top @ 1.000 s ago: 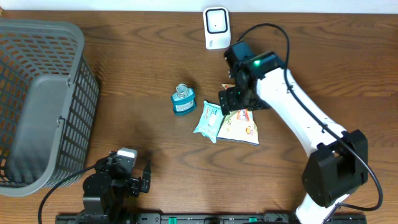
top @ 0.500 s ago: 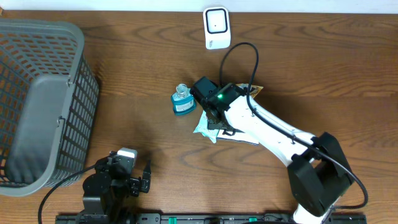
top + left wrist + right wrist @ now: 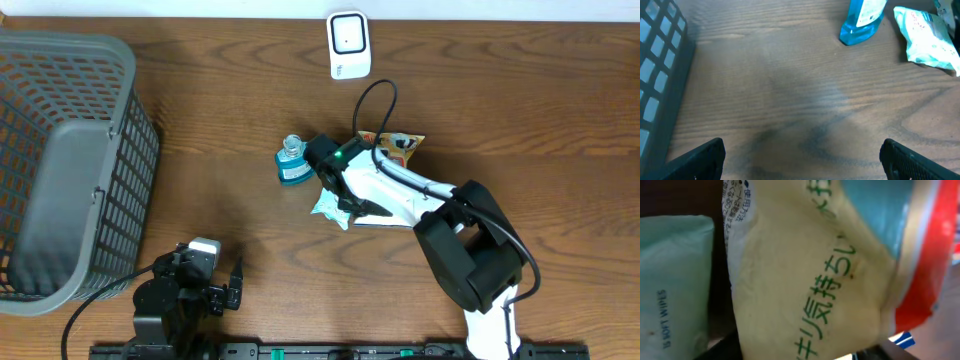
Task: Scan the item barcode
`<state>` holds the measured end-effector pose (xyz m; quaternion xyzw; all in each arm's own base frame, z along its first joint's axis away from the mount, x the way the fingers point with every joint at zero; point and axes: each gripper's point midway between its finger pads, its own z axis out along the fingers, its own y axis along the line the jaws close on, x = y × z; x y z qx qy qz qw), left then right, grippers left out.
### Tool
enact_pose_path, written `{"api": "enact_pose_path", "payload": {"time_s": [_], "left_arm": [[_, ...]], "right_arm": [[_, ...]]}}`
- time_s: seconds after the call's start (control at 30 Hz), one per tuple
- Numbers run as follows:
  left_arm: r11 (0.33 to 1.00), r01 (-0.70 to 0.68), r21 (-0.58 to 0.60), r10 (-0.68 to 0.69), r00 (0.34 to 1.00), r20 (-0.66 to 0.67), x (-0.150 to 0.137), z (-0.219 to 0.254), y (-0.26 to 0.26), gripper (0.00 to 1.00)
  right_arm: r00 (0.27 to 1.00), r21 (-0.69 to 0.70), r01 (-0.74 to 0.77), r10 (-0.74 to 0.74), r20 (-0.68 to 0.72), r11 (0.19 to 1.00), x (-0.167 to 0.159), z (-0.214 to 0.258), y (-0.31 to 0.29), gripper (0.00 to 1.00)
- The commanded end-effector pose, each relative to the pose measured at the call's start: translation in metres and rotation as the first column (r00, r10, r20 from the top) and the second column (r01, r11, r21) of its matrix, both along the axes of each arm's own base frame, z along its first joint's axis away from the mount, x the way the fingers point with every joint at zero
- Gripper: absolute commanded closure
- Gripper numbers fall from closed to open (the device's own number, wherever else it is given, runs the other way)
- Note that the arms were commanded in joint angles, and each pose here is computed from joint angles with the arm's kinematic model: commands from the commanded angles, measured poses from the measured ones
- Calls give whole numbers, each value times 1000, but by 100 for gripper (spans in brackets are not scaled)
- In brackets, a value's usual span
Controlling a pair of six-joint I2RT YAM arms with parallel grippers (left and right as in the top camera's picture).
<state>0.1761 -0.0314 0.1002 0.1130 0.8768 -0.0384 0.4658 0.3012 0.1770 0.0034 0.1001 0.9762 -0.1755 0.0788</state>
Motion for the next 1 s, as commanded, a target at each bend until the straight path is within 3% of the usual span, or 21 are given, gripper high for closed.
{"api": "enact_pose_path", "payload": {"time_s": [0.0, 0.03, 0.23, 0.33, 0.4, 0.47, 0.57, 0.67, 0.7, 0.77, 0.9, 0.97], "left_arm": [[1000, 8, -14, -8, 1000, 5, 0, 2, -3, 1], [1000, 8, -14, -8, 1000, 5, 0, 2, -3, 1], [1000, 8, -14, -8, 1000, 5, 0, 2, -3, 1], [1000, 8, -14, -8, 1000, 5, 0, 2, -3, 1], [1000, 8, -14, -8, 1000, 5, 0, 2, -3, 1], [1000, 8, -14, -8, 1000, 5, 0, 2, -3, 1], [1000, 8, -14, -8, 1000, 5, 0, 2, -3, 1], [1000, 8, -14, -8, 1000, 5, 0, 2, -3, 1], [1000, 8, -14, -8, 1000, 5, 0, 2, -3, 1], [1000, 8, -14, -8, 1000, 5, 0, 2, -3, 1], [1000, 8, -14, -8, 1000, 5, 0, 2, -3, 2], [1000, 8, -14, -8, 1000, 5, 0, 2, -3, 1]], "right_arm": [[988, -32, 38, -42, -150, 999, -23, -40, -11, 80], [982, -8, 51, -51, -181, 999, -27, -43, -10, 99], [965, 239, 17, 47, -258, 971, -21, -20, 12, 99], [953, 438, 24, 111, -281, 899, -18, 18, 14, 99], [948, 638, 29, 181, -262, 769, -15, 55, 22, 99], [951, 866, 54, 238, -196, 497, -9, 110, 31, 99], [967, 987, 72, 234, -104, 141, -3, 177, 22, 99], [975, 991, 136, 174, -134, 1, 0, 202, 4, 99], [975, 980, 180, 146, -167, -81, -1, 215, -5, 99], [957, 945, 285, 107, -271, -161, -5, 230, -14, 99], [925, 883, 379, 86, -370, -275, -10, 253, -19, 99], [945, 884, 326, 74, -320, -336, -7, 264, -22, 99]]}}
